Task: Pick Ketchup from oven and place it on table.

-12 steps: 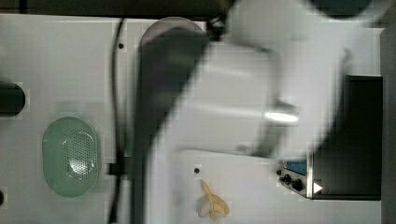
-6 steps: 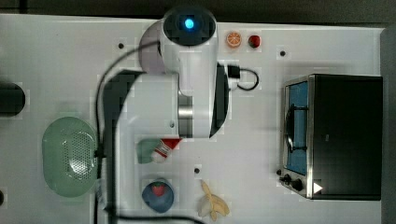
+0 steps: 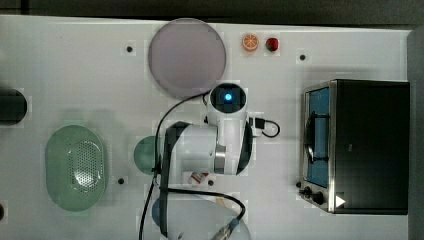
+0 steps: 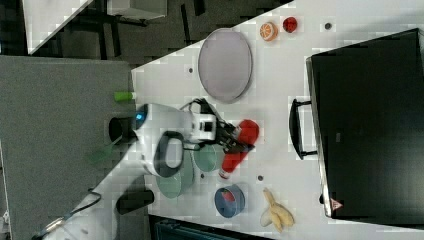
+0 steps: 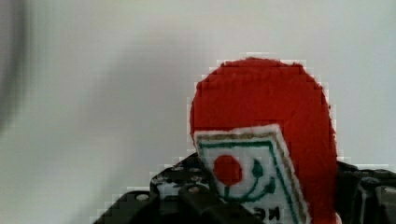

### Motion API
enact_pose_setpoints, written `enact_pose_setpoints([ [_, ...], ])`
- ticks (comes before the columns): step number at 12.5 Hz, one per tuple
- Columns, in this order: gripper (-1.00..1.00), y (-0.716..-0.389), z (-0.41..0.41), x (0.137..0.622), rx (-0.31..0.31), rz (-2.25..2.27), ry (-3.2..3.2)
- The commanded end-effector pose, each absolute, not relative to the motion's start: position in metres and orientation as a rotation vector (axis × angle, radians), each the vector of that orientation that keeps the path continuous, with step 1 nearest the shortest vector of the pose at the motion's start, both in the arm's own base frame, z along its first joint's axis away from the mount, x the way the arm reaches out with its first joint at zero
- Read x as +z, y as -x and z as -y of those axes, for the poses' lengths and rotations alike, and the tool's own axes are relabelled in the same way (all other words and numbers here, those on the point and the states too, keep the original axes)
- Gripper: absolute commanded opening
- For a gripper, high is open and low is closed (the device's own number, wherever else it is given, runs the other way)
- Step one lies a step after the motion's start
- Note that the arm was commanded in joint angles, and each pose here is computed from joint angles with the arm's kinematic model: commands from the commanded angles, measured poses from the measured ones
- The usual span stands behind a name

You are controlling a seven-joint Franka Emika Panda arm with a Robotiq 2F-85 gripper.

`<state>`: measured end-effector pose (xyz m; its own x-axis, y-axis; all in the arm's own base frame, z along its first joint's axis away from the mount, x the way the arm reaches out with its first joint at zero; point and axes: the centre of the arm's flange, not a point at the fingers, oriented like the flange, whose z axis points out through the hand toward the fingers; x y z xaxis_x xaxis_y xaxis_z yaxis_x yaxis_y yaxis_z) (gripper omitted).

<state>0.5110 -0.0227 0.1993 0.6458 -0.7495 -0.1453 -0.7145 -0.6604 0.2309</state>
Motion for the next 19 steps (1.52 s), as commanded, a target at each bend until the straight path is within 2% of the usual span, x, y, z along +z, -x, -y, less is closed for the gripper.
enact_pose_setpoints([
  [1,0.35,-0.535,0.015,0.216,-0.203,1.269,-2.744],
  [2,0.56,-0.533,0.016,0.206,-0.219,1.265,-2.733],
  [4,0.98,-0.534,0.017,0.198,-0.199,1.271,-2.734],
  [7,1.0,-0.545,0.02,0.234,-0.143,1.301,-2.76],
  [9,1.0,-0.56,0.022,0.299,-0.077,1.335,-2.804],
  [11,1.0,-0.57,0.024,0.385,-0.019,1.36,-2.854],
  [15,1.0,-0.577,0.03,0.563,0.246,1.341,-2.925],
  [16,1.0,-0.576,0.032,0.594,0.287,1.323,-2.914],
  [17,1.0,-0.57,0.035,0.615,0.266,1.309,-2.889],
  [19,1.0,-0.555,0.04,0.634,0.117,1.306,-2.844],
])
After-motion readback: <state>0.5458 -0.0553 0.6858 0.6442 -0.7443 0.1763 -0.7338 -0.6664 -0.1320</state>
